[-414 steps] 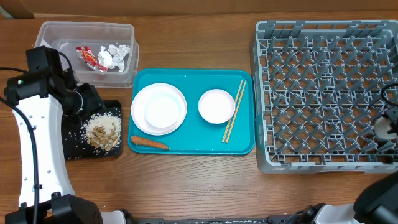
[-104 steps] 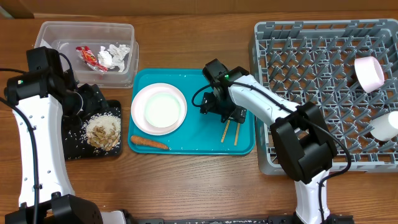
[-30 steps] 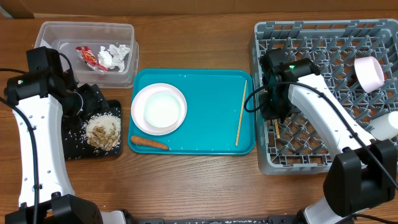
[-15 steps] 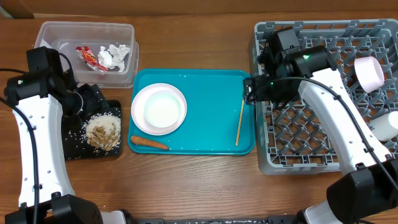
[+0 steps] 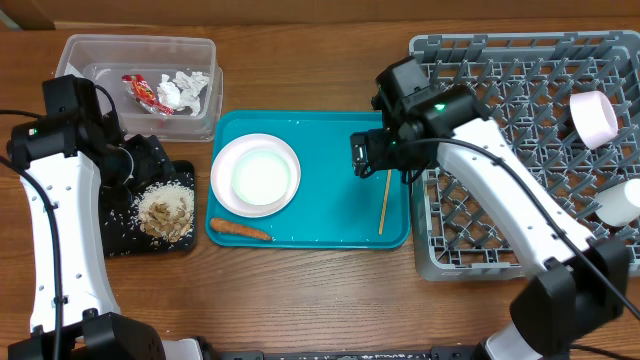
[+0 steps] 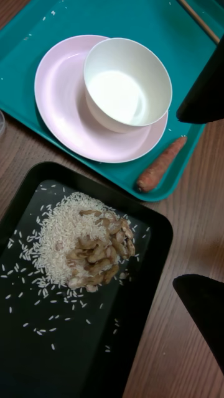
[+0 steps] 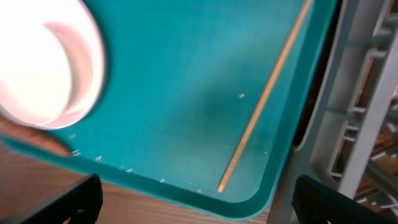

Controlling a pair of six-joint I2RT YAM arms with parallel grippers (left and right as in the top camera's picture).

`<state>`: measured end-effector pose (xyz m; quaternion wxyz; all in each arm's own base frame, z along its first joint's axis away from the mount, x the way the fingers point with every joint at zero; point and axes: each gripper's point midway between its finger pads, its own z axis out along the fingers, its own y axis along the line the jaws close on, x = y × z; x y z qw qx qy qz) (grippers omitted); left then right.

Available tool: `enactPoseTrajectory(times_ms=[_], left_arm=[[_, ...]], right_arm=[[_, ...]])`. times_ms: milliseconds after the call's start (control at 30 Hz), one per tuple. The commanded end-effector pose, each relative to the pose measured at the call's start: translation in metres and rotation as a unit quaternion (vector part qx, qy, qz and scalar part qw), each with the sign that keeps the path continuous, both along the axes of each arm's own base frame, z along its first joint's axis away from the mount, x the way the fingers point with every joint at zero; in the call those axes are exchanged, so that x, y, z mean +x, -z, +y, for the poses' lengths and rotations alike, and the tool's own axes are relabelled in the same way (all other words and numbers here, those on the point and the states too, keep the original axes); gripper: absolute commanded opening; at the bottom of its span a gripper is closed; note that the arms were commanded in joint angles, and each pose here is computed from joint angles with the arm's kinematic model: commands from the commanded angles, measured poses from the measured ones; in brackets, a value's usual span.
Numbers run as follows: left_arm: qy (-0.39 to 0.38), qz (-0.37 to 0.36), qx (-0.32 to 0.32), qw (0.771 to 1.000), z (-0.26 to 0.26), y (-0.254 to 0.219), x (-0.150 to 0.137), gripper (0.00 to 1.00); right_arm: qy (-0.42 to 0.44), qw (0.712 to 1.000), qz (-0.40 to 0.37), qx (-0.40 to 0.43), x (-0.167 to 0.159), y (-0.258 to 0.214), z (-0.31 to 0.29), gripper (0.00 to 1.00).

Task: Sort waste into correct bins and load items into the dishwasher
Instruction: 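Return right gripper to the tray and grasp the second chopstick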

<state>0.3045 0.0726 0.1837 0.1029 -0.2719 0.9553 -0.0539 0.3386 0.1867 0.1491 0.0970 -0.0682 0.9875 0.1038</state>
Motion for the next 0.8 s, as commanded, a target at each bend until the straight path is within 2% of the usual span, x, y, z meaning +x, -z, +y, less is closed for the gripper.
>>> enactPoseTrajectory(times_ms=[0,300,767], left_arm=[[-0.006,-0.018,0.007,1.0,0.001,-0.011,0.002,0.79],[-0.007,-0.018,0.008,1.0,0.001,-0.011,0.002,0.79],[-0.007,-0.018,0.008,1.0,0.001,-0.011,0.002,0.79]], right_arm=[[0.063,0.996,0.04,-0.051,-0.001,0.043,-0.017,1.0],[0.061,0.992,0.076,-0.075,-0.013,0.098,-0.02,1.0],[0.042,0.991,0.096,-0.088,-0.02,0.144,-0.009,1.0]])
